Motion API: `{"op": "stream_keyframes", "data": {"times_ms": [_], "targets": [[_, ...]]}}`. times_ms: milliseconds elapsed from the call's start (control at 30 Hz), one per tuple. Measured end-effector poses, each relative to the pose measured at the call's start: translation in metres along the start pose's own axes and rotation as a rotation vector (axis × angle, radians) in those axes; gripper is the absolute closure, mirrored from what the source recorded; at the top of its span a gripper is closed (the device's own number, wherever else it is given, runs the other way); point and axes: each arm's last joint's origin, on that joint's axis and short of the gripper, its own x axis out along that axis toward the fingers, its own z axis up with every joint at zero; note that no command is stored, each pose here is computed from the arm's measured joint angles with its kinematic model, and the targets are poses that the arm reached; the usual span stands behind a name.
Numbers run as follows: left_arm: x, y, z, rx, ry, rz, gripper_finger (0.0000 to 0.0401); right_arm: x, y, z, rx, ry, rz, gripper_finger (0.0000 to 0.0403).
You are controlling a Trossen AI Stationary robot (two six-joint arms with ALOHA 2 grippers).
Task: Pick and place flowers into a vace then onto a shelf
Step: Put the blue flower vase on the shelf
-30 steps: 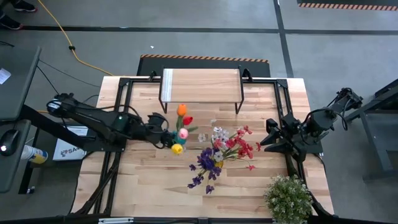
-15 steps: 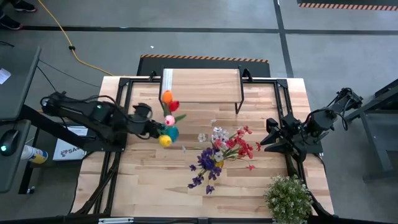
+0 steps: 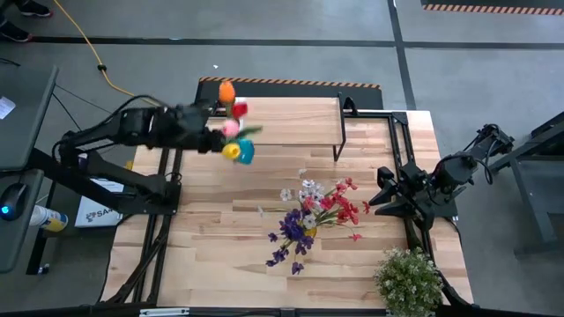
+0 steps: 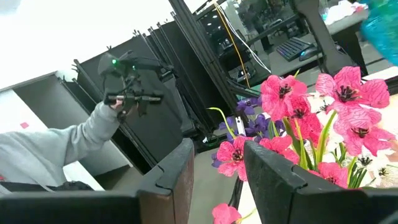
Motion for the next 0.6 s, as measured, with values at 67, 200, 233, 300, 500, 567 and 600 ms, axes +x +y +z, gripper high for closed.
{"op": "stream_keyframes", "data": {"times_ms": [67,200,233,300,500,567,600], "targets": [[0.005,0.001,0.011,-0.016,0.007,-0.004,0.0334,0.000,0.000,0.000,-0.013,0.000,0.000,0.0272],[0.026,0.004,0.031,-0.033,0.030,0.005,0.0334,0.000,0.000,0.000,-0.029,0.000,0.000,0.0272],[0.033,0.004,0.036,-0.038,0.032,0.008,0.0334,0.000,0.000,0.000,-0.029,0.000,0.000,0.0272],[0.045,0.007,0.047,-0.051,0.044,0.009,0.0334,0.000,0.000,0.000,-0.029,0.000,0.000,0.0272],[0.079,0.023,0.078,-0.104,0.040,0.062,0.0334,-0.001,0.000,0.001,-0.028,-0.002,0.007,0.0272],[0.088,0.029,0.086,-0.126,0.035,0.084,0.0334,-0.002,0.001,0.001,-0.027,-0.002,0.013,0.0272],[0.092,0.032,0.091,-0.136,0.033,0.092,0.0334,-0.002,0.001,0.001,-0.027,-0.002,0.014,0.0272]]}}
